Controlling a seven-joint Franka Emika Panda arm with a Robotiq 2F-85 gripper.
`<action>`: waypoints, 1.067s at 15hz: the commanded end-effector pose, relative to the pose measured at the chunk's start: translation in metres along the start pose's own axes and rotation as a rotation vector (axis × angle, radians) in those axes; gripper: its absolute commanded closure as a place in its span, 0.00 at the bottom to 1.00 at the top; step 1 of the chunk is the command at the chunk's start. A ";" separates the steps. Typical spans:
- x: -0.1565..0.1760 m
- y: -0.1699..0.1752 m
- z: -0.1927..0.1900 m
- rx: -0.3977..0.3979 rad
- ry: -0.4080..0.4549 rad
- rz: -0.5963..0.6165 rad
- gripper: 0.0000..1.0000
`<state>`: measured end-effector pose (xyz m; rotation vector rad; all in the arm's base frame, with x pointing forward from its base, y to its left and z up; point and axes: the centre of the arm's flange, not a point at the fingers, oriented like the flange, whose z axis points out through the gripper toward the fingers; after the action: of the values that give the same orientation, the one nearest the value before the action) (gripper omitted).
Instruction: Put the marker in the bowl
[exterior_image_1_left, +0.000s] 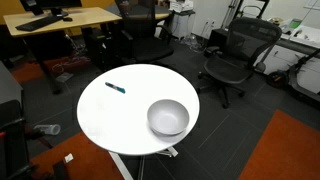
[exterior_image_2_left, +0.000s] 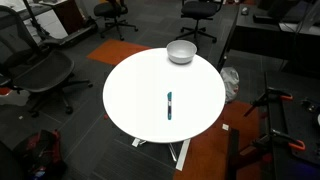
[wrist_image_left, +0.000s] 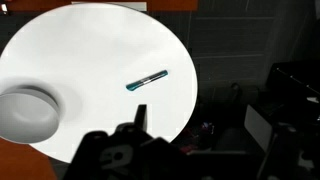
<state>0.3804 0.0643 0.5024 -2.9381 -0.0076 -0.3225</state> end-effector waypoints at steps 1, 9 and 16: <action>0.000 0.000 0.000 0.000 0.000 0.000 0.00; 0.001 -0.002 0.005 -0.001 0.005 0.016 0.00; 0.014 -0.016 0.041 -0.049 0.033 0.211 0.00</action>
<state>0.3913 0.0770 0.4847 -2.9419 0.1766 -0.3248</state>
